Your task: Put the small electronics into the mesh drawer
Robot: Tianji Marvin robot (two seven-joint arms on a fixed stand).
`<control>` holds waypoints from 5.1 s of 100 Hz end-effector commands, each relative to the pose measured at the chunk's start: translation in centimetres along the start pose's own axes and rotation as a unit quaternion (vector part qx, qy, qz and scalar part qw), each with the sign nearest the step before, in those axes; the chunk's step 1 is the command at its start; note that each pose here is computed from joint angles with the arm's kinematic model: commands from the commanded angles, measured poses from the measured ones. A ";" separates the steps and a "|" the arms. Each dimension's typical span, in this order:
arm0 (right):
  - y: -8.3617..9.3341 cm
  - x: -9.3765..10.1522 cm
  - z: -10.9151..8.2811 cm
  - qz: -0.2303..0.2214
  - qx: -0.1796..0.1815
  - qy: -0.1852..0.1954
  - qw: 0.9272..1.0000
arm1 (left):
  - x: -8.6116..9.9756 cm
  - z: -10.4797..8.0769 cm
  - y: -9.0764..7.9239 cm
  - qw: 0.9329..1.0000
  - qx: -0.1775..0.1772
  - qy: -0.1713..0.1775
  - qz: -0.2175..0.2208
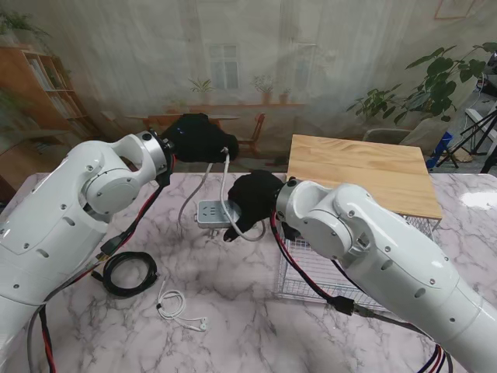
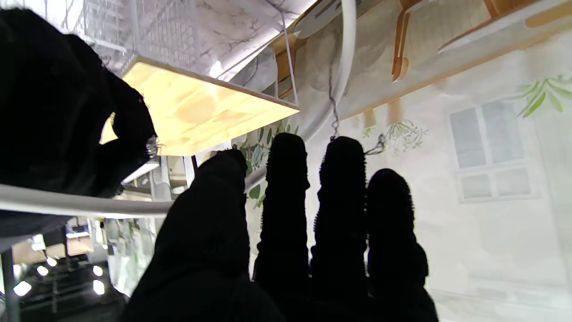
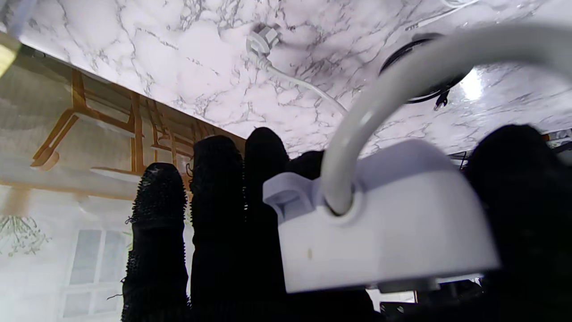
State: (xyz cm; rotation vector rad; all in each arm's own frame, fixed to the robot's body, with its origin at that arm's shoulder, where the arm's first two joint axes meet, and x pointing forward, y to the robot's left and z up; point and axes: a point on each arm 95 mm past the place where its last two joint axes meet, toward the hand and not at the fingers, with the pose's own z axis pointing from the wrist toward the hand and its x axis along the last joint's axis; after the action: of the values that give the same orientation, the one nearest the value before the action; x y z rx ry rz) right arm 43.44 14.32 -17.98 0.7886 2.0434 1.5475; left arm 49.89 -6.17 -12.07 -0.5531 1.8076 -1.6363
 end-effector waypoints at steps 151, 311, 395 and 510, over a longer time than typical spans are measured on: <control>4.0 -1.8 -6.0 0.150 -0.213 -0.106 0.960 | 1.7 3.5 8.5 0.991 -0.087 -0.003 -0.105; 1.6 -9.4 -2.6 0.063 -0.148 -0.231 0.960 | 3.0 -8.5 7.5 0.992 -0.059 0.110 0.007; -3.0 -5.4 1.4 -0.002 -0.036 -0.132 0.991 | 3.1 -8.7 -1.8 0.992 0.039 0.119 0.034; -3.7 1.4 1.3 0.096 -0.090 0.000 0.991 | 0.7 0.7 0.1 0.994 -0.081 0.072 0.010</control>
State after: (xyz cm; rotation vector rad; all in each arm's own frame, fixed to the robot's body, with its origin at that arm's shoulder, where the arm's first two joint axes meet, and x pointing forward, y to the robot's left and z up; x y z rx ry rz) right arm 43.12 14.99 -22.34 0.9472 1.8492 1.7934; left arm 49.43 -7.25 -11.90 -0.4496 2.0398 -1.5691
